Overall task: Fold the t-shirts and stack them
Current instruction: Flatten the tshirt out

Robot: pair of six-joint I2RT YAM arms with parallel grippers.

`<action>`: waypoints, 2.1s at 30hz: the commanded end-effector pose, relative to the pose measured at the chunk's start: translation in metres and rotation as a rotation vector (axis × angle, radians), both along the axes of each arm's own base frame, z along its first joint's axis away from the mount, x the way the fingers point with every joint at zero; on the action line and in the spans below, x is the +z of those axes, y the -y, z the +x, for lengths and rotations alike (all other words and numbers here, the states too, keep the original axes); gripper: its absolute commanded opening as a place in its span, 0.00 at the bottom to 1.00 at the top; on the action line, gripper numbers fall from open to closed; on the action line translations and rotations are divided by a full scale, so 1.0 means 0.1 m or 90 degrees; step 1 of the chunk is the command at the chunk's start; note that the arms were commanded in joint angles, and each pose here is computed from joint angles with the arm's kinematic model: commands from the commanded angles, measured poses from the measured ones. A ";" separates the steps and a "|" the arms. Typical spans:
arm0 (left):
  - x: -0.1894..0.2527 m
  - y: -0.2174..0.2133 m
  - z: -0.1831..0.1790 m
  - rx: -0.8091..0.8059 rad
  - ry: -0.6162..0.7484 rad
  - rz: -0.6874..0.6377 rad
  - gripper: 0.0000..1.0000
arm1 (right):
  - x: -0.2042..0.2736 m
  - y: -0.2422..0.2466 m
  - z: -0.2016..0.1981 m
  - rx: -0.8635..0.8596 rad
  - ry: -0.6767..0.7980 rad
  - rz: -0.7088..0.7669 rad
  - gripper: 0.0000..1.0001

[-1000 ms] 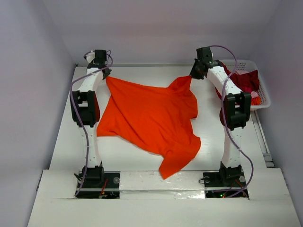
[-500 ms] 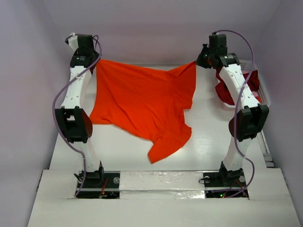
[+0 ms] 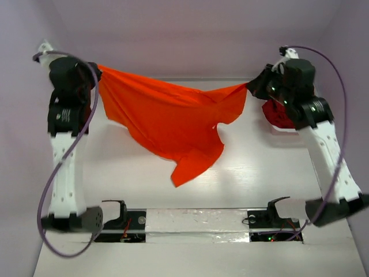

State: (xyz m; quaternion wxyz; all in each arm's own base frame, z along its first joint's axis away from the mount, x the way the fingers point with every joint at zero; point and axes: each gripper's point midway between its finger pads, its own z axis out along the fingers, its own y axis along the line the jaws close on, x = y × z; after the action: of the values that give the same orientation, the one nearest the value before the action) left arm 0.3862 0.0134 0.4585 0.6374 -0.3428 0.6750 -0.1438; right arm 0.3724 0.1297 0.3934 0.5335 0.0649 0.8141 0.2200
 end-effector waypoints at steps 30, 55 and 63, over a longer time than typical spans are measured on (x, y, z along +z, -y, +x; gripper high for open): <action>1.85 0.40 -5.29 -0.200 0.717 0.086 0.00 | 2.15 0.54 -5.35 0.399 0.766 0.239 0.00; -0.20 0.21 -1.21 -0.067 0.172 0.035 0.00 | 1.15 0.26 -2.35 0.141 0.419 0.133 0.00; -0.84 0.15 -0.38 -0.024 0.018 0.034 0.00 | 0.71 0.09 -1.48 0.113 0.321 0.101 0.00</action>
State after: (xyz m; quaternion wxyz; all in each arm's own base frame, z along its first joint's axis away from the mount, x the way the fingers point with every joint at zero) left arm 0.3268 -0.0083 0.3612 0.6355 -0.2966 0.6960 -0.1541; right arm 0.2034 0.1232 0.4441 0.6539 -0.0219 0.6674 0.3557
